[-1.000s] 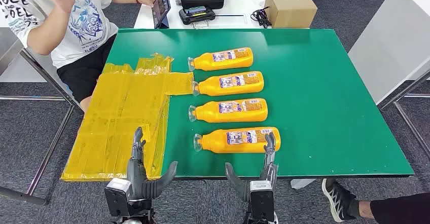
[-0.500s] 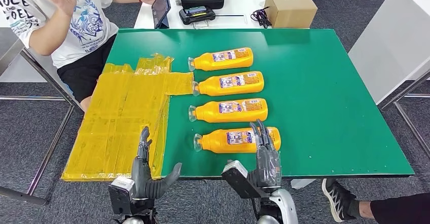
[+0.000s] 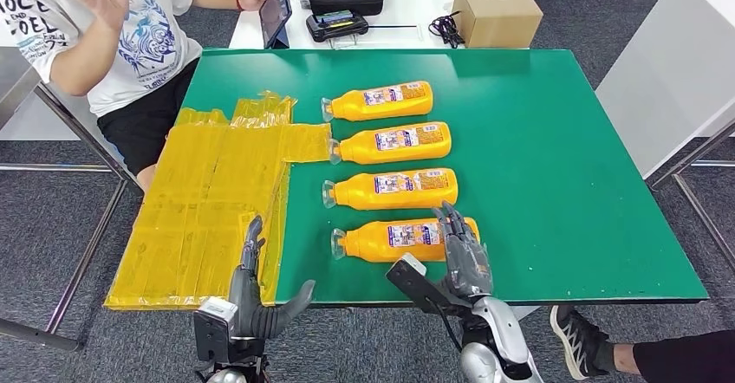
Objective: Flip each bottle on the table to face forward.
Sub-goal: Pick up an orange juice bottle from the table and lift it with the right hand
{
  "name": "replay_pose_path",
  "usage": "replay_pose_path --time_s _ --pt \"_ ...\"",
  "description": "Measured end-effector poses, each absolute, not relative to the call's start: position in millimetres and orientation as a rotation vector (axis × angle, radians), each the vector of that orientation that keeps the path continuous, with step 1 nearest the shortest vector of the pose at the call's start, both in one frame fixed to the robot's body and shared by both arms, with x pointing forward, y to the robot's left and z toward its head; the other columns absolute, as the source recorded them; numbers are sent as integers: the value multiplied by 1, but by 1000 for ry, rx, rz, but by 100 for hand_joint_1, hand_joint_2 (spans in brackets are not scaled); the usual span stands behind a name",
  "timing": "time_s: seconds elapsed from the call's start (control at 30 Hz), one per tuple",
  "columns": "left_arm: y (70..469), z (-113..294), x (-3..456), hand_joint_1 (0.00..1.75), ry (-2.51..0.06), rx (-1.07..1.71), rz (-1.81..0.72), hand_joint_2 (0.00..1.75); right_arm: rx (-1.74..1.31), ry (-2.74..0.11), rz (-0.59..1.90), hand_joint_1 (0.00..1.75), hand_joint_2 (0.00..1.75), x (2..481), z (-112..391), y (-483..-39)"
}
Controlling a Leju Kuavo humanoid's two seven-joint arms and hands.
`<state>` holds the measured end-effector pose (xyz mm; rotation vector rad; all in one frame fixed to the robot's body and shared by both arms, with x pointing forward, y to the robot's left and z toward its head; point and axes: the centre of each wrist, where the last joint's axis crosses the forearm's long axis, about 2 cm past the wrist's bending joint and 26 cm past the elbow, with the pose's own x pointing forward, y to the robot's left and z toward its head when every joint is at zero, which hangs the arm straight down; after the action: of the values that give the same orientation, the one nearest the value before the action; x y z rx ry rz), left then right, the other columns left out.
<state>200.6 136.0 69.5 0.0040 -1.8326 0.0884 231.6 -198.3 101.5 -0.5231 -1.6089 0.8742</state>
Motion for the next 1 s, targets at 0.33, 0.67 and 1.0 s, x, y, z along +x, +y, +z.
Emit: replay_pose_path --time_s 0.33,0.67,1.0 --pt "136 68 204 0 -1827 -4 72 175 -538 -1519 982 0 175 253 96 -210" --pt "135 65 208 0 -1818 -6 56 175 -558 -1493 1038 0 175 278 98 -208" --pt "133 62 211 0 -1806 -7 27 175 -484 -1429 1101 0 175 303 94 -204"
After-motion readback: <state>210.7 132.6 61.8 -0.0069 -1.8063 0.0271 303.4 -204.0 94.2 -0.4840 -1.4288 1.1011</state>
